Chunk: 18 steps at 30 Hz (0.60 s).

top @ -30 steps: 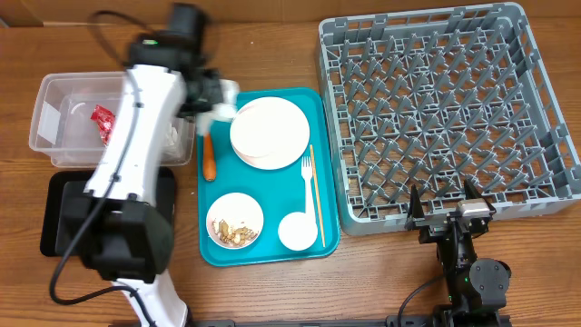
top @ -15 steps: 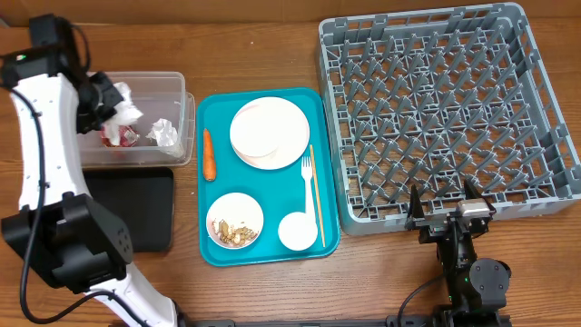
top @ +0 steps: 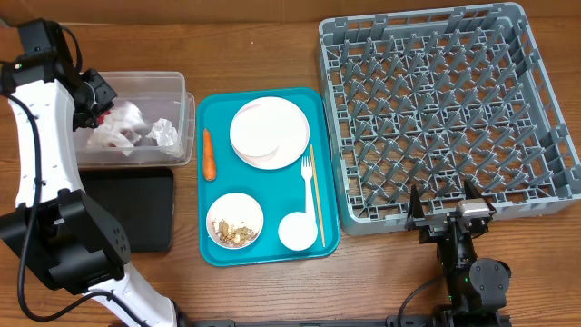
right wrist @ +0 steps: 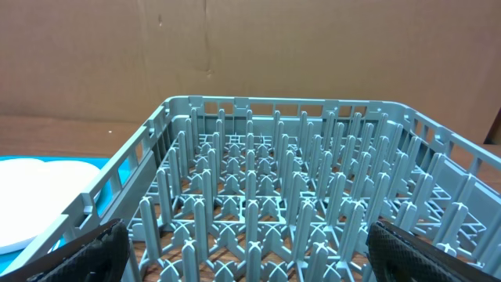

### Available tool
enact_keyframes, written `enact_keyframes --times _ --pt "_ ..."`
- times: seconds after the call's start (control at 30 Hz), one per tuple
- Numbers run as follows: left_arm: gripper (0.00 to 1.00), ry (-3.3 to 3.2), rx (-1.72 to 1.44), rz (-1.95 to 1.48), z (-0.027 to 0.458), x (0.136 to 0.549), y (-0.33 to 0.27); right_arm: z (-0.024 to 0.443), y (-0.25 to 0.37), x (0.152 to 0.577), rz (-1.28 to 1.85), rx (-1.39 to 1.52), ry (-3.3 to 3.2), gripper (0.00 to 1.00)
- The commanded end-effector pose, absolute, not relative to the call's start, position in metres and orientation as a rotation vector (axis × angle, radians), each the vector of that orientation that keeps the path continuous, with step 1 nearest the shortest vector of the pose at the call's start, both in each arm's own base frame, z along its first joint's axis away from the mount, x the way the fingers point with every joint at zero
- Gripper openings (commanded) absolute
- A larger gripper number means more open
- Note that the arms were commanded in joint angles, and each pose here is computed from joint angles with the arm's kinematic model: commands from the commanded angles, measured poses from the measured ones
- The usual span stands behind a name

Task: Sort waste into correct bins and load items into the dishwasher
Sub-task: 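Carry the tissue left and release it into the clear bin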

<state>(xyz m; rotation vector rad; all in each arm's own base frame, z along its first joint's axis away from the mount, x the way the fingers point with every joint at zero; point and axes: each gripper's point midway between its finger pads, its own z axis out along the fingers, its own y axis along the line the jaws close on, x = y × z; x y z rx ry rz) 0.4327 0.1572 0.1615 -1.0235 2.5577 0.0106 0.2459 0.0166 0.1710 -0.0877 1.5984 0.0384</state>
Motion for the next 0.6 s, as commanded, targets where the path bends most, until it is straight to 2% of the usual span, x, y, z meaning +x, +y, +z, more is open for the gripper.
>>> enact_keyframes --times 0.0,0.03,0.07,0.1,0.23,0.43,0.57 --pt "0.23 2.566 -1.022 -0.001 0.159 0.432 0.152 0.169 0.016 0.246 0.037 -0.086 1.595 1.00" --pt "0.22 2.567 -1.022 0.000 0.158 0.431 0.152 0.169 0.016 0.246 0.037 -0.086 1.595 1.00" --pt "0.10 2.570 -1.023 -0.001 0.158 0.431 0.151 0.169 0.016 0.246 0.037 -0.086 1.595 1.00" --pt "0.04 2.583 -1.026 -0.010 0.157 0.428 0.149 0.169 0.016 0.246 0.037 -0.086 1.595 1.00" --pt "0.04 2.606 -0.988 -0.183 0.164 0.429 0.126 0.169 0.016 0.246 0.037 -0.086 1.595 1.00" --pt "0.04 2.610 -0.739 -0.565 0.192 0.435 0.070 0.169 0.016 0.246 0.037 -0.086 1.595 1.00" --pt "0.04 2.698 -0.731 -0.677 0.191 0.416 0.041 0.169 0.016 0.246 0.037 -0.086 1.595 1.00"
